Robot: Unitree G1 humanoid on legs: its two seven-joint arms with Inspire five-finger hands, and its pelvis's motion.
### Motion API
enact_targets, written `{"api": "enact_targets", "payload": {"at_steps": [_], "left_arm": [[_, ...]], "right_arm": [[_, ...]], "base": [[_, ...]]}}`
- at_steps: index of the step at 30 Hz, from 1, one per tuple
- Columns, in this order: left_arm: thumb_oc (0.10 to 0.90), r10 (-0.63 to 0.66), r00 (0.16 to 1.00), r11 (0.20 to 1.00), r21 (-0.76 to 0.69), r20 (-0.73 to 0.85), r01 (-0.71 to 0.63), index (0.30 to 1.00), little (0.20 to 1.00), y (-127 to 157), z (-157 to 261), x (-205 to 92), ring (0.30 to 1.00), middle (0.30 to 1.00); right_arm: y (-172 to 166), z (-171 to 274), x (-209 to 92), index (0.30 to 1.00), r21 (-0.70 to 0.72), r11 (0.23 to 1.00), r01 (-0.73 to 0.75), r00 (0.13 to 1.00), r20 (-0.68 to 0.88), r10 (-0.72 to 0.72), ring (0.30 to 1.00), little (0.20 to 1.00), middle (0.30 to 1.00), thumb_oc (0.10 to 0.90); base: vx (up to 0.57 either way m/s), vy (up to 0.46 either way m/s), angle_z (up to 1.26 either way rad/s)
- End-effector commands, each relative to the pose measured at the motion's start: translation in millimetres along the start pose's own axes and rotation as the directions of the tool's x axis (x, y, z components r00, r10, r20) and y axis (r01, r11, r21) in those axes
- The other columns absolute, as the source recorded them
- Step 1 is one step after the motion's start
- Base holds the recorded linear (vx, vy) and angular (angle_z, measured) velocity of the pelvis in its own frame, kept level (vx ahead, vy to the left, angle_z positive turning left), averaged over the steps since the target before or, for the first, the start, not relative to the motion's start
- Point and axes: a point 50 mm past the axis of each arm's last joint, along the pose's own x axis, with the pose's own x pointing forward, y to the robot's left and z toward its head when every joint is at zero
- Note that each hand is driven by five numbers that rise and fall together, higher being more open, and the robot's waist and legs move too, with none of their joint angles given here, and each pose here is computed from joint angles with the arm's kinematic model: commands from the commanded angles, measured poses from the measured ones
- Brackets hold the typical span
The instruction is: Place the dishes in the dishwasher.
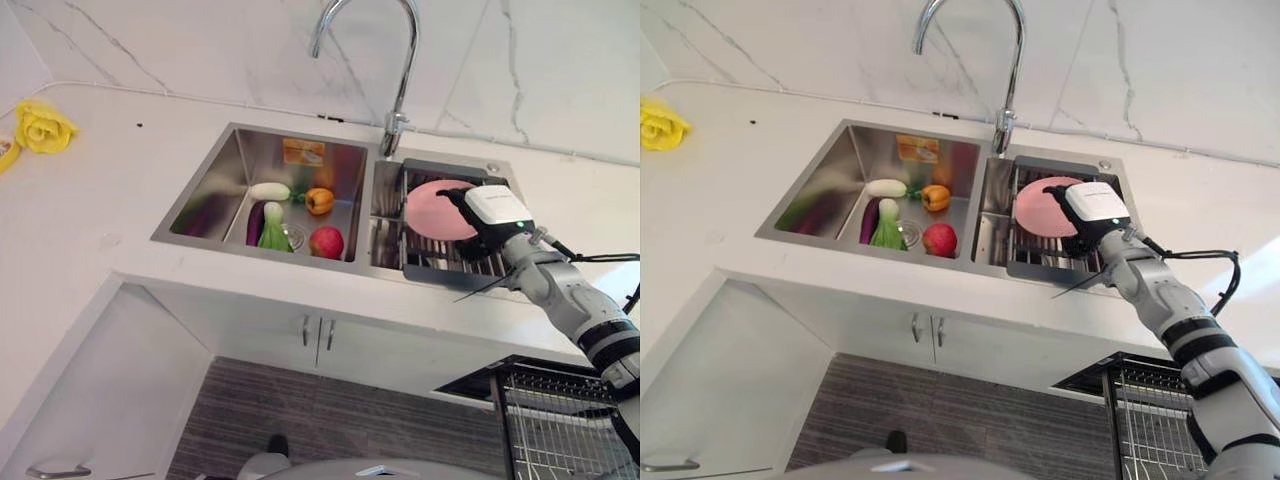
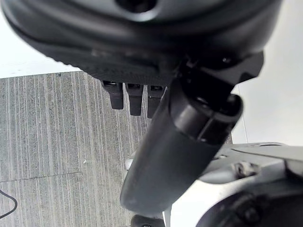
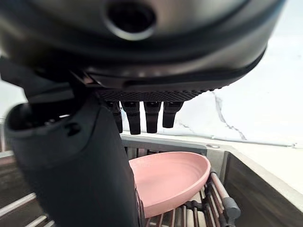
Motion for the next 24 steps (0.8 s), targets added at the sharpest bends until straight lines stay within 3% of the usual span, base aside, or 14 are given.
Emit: {"api": "enact_targets", "payload": {"at_steps": [1,18,19,20,24], "left_arm": [[0.8,-0.019,0.998,0.996,0.085,0.058,0.014,0.9,0.9,-11.0,22.5,1.5,0.9,0.9],[0.8,-0.004,0.998,0.998,0.07,0.063,0.0,0.9,0.9,-11.4,24.3,1.5,0.9,0.9],[0.8,0.001,0.998,0.997,0.079,0.066,-0.006,0.9,0.9,-11.3,25.5,1.5,0.9,0.9],[0.8,0.004,0.998,0.997,0.082,0.068,-0.01,0.9,0.9,-10.9,25.9,1.6,0.9,0.9],[0.8,0.015,0.997,0.996,0.083,0.07,-0.021,0.9,0.9,-9.6,26.7,1.7,0.9,0.9]], "right_arm": [[-72.9,-8.1,25.5,0.9,-0.118,0.959,0.259,0.965,-0.012,-0.262,0.9,0.9,0.9,0.8],[-46.7,-21.4,26.2,0.9,-0.13,0.975,0.181,0.971,-0.136,-0.198,0.9,0.9,0.9,0.8],[-37.7,-18.5,25.9,0.413,-0.09,0.975,0.201,0.963,-0.162,-0.214,0.413,0.413,0.413,0.475],[-35.7,-17.0,25.1,0.3,-0.093,0.974,0.207,0.962,-0.159,-0.22,0.3,0.3,0.3,0.4],[-32.7,-17.1,21.4,0.3,-0.118,0.966,0.228,0.958,-0.152,-0.245,0.3,0.3,0.3,0.4]], "base": [[0.01,-0.009,0.04],[0.01,-0.004,0.03],[0.04,-0.023,0.01],[0.0,0.0,0.0],[0.03,-0.023,0.06]]}}
